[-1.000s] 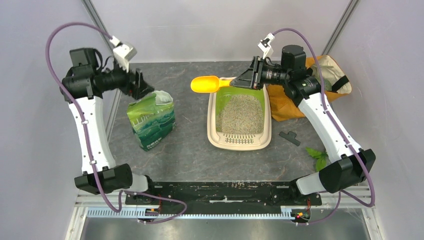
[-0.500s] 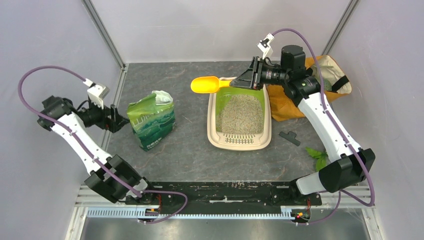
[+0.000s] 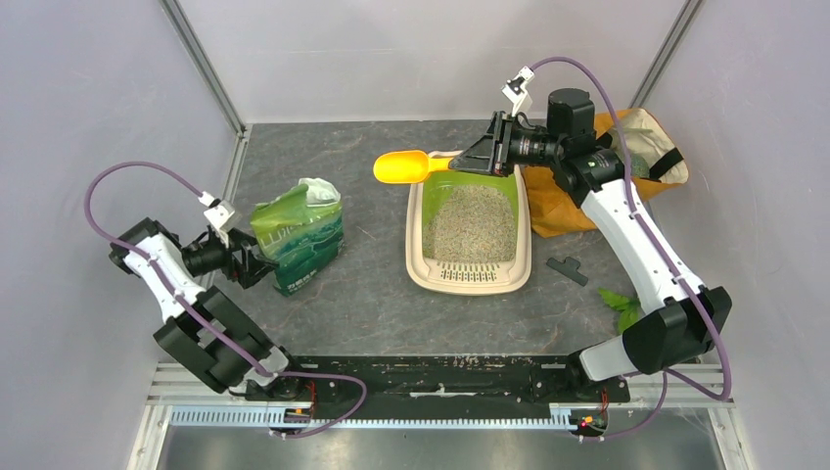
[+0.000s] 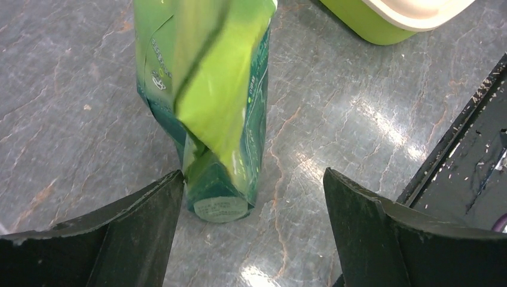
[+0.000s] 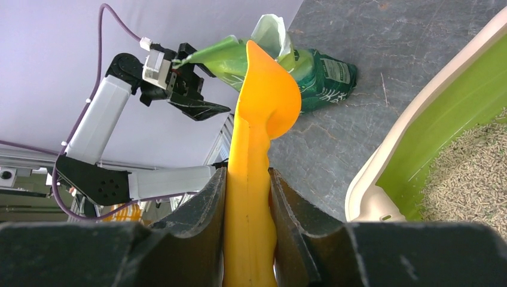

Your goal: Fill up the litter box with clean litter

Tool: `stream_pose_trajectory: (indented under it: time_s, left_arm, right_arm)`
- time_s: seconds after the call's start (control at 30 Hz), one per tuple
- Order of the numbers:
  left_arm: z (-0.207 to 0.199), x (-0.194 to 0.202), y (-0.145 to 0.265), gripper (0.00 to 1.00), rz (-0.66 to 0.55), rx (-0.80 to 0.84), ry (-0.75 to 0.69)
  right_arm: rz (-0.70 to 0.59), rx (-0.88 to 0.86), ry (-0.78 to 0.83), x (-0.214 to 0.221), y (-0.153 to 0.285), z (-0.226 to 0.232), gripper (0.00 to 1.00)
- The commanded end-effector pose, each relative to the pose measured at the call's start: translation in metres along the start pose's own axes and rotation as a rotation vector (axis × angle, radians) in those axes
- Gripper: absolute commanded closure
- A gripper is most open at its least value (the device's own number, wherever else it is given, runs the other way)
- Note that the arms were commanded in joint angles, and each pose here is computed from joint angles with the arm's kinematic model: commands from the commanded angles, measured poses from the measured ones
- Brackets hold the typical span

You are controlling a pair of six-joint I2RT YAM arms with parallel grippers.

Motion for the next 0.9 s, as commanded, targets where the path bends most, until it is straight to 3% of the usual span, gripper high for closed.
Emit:
stream_pose_trajectory:
  time_s: [0.0,0.2,0.33,0.53,0.87]
  left_arm:
    - [0.001,0.001,-0.014,0.08,-0.112,0.061,-0.029]
    - [0.014,0.012,-0.017,0.14,-0.097,0.088,-0.045]
    - [0.018,0.012,-0.015,0.16,-0.085,0.020,-0.081]
    - [0.040,0.017,-0.014,0.11,-0.057,-0.132,-0.120]
    - [0.025,-0.012,0.015,0.09,-0.034,-0.088,-0.129]
  right_arm:
    - [-0.017,-0.021,0.037,-0.007,0.001,0.009,1.00]
    - [-0.015,-0.024,0.033,-0.007,0.001,0.009,1.00]
    - [-0.011,-0.024,0.033,-0.006,0.001,0.008,1.00]
    - [-0.009,-0.026,0.025,-0.006,-0.001,0.007,1.00]
    - [-0.010,-0.030,0.021,-0.005,-0.001,0.007,1.00]
Point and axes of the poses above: each gripper's point midway between its finger pads, its own y axis back along the fingers, its own z axis along the line the jaws close on, x = y × z, the point moved 7 cm from there along y, back along the fingers, and after that the axes turned 3 degrees about -y, right-handed, at the moved point
